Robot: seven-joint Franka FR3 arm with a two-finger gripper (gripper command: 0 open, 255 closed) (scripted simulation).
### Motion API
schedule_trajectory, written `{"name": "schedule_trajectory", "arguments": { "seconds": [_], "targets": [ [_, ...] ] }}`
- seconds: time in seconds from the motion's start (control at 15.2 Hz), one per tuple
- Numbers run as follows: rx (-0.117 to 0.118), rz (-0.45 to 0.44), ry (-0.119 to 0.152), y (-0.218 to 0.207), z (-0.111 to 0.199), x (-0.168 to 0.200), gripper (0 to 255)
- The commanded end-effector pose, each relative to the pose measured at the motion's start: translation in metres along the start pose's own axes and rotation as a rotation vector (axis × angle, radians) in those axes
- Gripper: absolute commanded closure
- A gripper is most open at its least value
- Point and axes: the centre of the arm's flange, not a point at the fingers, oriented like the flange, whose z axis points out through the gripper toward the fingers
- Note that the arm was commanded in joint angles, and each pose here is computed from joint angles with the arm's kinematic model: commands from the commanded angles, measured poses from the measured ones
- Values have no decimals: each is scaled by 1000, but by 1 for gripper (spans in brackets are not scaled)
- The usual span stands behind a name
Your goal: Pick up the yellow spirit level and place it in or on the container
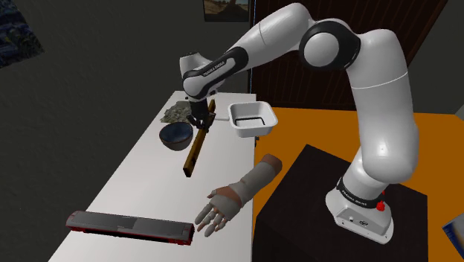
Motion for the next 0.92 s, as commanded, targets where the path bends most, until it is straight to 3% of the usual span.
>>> {"name": "schedule_trajectory", "arguments": {
  "seconds": [0.0,0.86],
  "targets": [
    [1,-1,0,14,-3,22,255],
    [1,-1,0,87,-11,177,255]
  ]
}}
